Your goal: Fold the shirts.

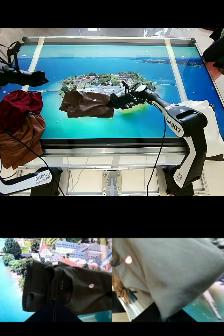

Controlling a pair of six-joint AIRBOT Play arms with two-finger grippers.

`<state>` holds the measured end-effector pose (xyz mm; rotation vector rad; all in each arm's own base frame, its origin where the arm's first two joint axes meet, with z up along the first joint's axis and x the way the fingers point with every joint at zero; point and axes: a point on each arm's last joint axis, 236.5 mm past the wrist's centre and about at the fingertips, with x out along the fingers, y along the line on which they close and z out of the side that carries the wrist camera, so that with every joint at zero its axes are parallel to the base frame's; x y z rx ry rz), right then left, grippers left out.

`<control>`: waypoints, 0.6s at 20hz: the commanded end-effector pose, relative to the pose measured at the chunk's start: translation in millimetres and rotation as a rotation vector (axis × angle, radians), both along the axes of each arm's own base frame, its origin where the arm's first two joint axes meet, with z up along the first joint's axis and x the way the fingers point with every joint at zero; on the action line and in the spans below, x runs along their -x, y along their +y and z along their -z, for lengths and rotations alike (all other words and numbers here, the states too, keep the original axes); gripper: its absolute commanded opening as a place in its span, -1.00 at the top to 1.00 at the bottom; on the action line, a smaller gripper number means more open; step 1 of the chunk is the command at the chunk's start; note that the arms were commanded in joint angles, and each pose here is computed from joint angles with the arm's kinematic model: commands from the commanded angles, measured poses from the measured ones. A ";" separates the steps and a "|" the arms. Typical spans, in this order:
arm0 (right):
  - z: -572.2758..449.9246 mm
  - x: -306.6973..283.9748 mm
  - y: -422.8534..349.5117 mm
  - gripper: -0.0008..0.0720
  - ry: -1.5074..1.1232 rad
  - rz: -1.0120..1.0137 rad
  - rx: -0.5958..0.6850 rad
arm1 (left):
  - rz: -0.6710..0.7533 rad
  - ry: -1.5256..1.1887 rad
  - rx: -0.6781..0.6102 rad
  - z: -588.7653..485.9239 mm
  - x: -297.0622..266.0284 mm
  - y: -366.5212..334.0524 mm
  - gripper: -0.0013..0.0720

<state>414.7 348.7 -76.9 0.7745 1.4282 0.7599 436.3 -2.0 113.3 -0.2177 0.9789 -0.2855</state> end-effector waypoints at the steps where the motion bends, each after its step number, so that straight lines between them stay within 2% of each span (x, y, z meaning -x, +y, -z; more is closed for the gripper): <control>1: -51.1 -7.6 18.9 0.94 -0.078 -0.058 -0.101 | 0.005 0.008 0.010 0.5 1.7 -2.1 0.93; 3: -99.1 -18.4 0.2 0.94 -0.173 -0.136 -0.113 | 0.009 0.016 0.012 1.3 3.5 -3.0 0.93; 5: -136.1 -25.6 -44.3 0.94 -0.222 -0.176 -0.030 | 0.013 0.022 0.014 1.9 4.9 -3.9 0.93; 9: -175.3 -33.2 -201.0 0.94 -0.264 -0.045 0.404 | 0.013 0.022 0.014 1.8 4.9 -4.0 0.93; 12: -211.1 -3.9 -321.8 0.95 -0.231 0.114 0.639 | 0.015 0.014 0.035 -0.8 3.5 -7.9 0.93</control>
